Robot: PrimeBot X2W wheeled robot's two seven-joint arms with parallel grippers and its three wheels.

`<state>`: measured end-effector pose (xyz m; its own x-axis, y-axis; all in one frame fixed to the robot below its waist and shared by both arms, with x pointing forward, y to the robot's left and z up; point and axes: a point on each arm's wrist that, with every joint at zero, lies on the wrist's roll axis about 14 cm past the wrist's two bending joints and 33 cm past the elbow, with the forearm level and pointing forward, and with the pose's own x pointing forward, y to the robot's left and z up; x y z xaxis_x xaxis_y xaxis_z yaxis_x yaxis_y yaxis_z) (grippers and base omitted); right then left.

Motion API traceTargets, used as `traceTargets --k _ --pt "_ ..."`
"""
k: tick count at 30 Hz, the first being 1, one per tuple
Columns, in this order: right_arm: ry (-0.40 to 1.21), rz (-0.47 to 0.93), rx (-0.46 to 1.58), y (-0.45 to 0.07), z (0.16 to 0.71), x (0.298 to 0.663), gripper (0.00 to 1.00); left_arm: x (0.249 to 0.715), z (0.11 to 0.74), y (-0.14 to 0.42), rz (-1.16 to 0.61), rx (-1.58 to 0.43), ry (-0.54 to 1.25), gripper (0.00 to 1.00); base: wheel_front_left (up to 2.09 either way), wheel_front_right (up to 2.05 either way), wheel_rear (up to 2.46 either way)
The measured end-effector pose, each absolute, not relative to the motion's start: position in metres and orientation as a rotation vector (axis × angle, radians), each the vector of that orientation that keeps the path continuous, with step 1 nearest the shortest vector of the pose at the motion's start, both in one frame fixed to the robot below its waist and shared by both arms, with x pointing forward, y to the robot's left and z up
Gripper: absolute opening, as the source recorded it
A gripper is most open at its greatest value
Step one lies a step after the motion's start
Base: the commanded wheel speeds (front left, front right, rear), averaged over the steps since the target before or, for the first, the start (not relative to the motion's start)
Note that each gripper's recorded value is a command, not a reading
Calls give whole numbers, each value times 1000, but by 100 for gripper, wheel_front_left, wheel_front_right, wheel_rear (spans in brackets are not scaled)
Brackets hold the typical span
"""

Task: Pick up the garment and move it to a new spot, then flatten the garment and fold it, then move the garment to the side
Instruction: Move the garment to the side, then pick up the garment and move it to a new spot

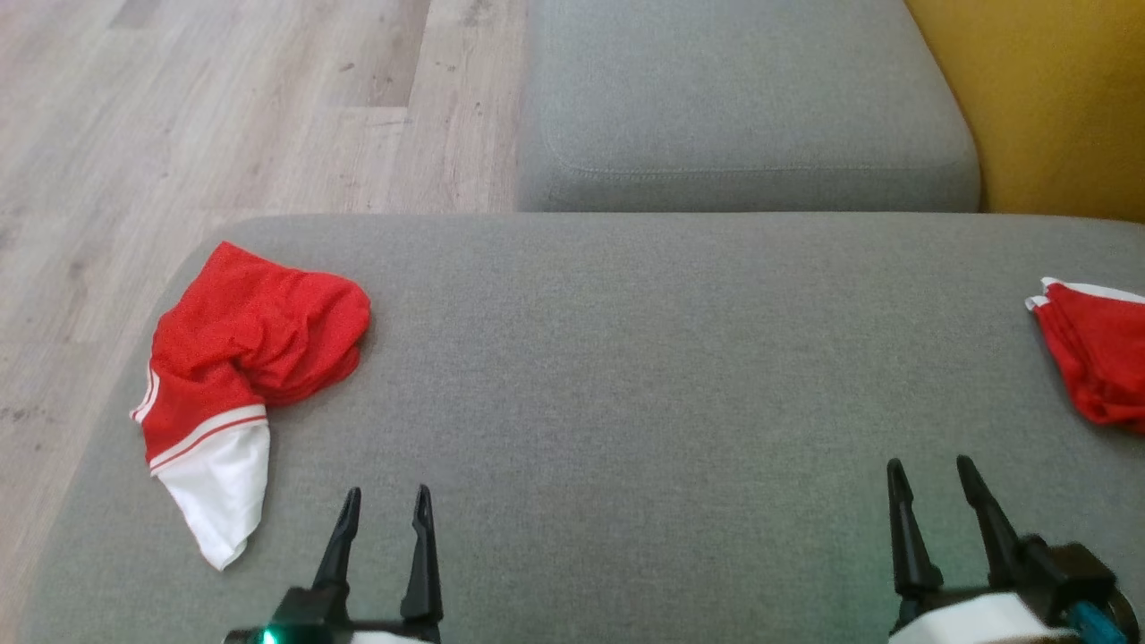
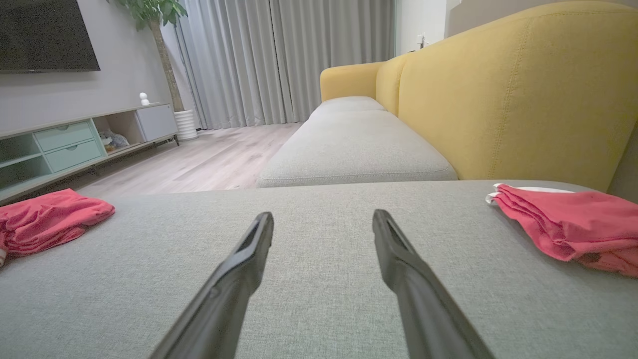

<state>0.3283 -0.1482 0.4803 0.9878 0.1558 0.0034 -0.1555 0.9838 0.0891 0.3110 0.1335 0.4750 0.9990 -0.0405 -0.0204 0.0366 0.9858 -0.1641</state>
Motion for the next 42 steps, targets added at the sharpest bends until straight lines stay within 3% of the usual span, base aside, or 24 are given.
traceTargets --k 22,31,42 --pt "45 127 123 -157 466 316 100 306 476 139 -33 -131 12 100 0 0 0" --pt "69 239 123 -122 464 337 100 291 479 198 167 -129 -13 100 0 0 0" --pt "71 461 90 -44 466 384 100 239 473 287 510 -124 -2 100 0 0 0"
